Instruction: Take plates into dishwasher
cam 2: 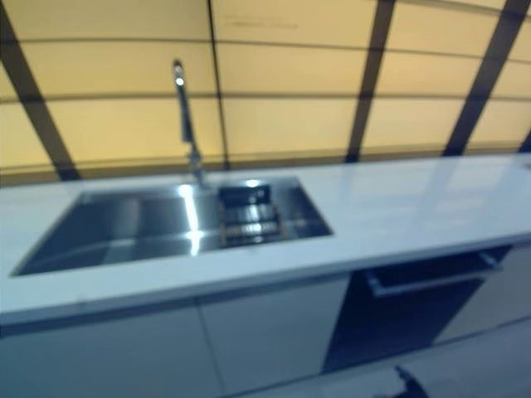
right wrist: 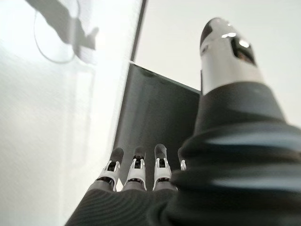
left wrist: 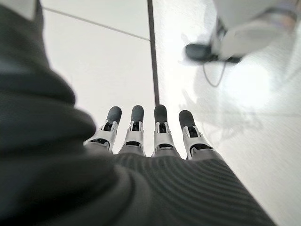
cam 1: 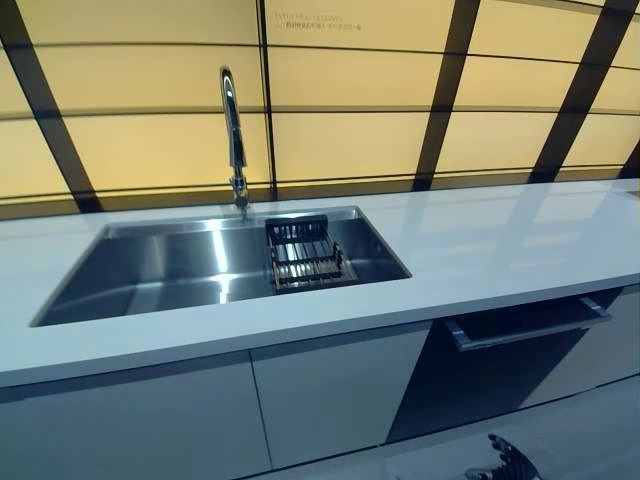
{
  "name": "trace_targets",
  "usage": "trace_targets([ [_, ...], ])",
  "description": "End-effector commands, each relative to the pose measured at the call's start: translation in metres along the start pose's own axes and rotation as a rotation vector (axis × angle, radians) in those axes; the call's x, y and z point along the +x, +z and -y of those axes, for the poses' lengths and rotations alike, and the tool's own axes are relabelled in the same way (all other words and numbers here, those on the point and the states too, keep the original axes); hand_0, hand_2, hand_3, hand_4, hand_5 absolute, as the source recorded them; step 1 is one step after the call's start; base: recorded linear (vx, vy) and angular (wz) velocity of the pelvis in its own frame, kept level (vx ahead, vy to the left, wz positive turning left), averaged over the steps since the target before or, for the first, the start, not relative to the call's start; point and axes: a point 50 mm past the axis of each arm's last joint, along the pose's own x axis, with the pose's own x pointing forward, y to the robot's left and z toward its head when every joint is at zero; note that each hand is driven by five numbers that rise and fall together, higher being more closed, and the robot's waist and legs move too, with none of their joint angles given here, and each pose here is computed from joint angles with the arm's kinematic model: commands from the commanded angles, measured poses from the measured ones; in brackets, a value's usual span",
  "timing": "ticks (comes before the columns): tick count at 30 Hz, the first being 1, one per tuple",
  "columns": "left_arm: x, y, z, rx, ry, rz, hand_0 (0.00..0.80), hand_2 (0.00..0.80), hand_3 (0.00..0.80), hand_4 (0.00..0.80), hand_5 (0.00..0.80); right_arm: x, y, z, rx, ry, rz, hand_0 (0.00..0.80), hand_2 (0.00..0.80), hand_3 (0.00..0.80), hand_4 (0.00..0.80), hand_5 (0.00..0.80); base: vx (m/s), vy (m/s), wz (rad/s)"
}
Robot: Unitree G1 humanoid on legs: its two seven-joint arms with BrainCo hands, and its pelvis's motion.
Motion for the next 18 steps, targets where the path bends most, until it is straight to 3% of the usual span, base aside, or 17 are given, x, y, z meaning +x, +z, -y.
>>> trace_targets([
  [1,0.004,0.019,-0.008,0.016,0.010,0.053,0.000,0.000,0.000,0.000,0.000,0.008,0.028,0.013,0.047,-0.078,0.109,0.000,0.000,0.000,0.000,0.000,-0.277,-0.013,0.27],
  [8,0.003,0.013,-0.013,0.054,0.009,0.037,0.000,0.000,0.000,0.000,0.000,0.004,-0.002,0.007,0.115,-0.113,0.010,0.000,0.000,0.000,0.000,0.000,-0.233,0.113,0.46],
  [12,0.003,0.018,-0.007,0.062,-0.027,0.066,0.000,0.000,0.000,0.000,0.000,0.003,-0.007,0.012,0.132,-0.133,-0.009,0.000,0.000,0.000,0.000,0.000,-0.219,0.303,0.82],
  [18,0.006,0.039,0.002,0.125,-0.075,0.145,0.000,0.000,0.000,0.000,0.000,0.003,-0.020,0.002,0.179,-0.083,-0.072,0.000,0.000,0.000,0.000,0.000,-0.191,0.341,0.03],
])
